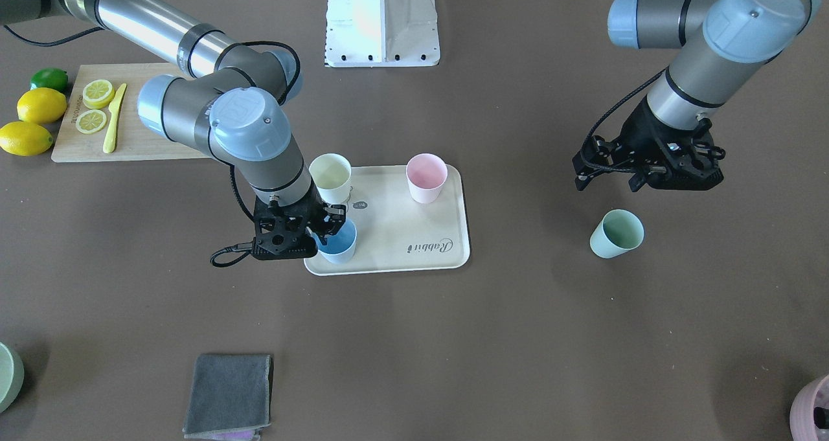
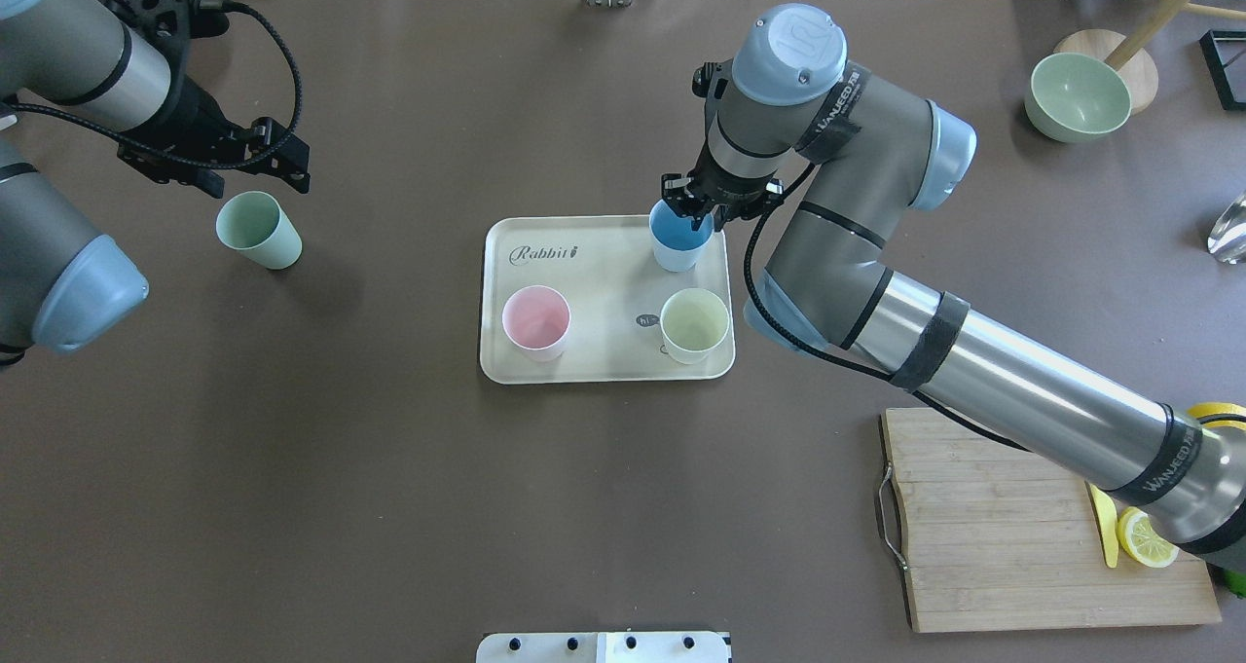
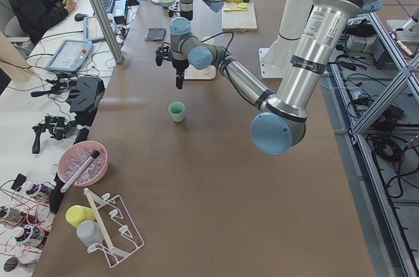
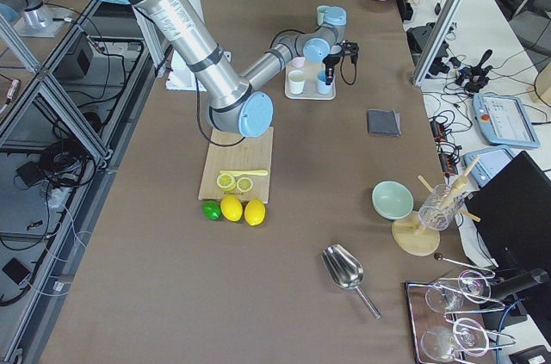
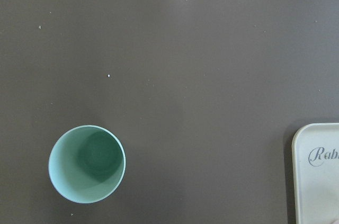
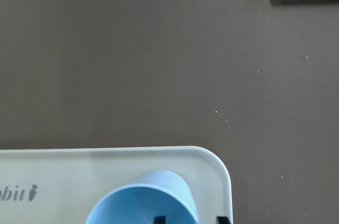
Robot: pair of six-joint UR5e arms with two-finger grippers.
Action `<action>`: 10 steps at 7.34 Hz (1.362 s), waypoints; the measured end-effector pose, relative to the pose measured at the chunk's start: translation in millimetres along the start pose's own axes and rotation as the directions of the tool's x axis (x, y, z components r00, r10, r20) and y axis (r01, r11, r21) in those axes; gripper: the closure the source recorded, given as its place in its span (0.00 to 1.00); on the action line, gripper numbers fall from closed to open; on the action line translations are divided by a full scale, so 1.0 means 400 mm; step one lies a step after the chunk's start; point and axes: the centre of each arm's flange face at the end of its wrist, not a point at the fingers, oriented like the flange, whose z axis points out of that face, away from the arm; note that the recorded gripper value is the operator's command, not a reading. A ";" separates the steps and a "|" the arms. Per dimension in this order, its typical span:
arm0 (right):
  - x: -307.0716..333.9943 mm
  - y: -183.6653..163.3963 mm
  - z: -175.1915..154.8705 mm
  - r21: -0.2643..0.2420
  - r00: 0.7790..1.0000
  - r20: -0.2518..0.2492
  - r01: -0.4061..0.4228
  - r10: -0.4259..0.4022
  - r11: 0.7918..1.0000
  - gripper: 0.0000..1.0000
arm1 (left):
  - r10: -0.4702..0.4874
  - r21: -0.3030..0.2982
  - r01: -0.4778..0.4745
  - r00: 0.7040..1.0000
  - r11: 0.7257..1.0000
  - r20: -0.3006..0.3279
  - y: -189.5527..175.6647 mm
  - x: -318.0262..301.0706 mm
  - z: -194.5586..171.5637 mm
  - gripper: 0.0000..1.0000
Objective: Place all cups on tray
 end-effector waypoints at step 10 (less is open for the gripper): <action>0.173 -0.010 -0.241 -0.010 0.999 -0.014 -0.049 0.049 0.999 0.00 | 0.101 -0.010 -0.100 0.994 0.995 0.052 -0.088 -0.265 0.246 0.03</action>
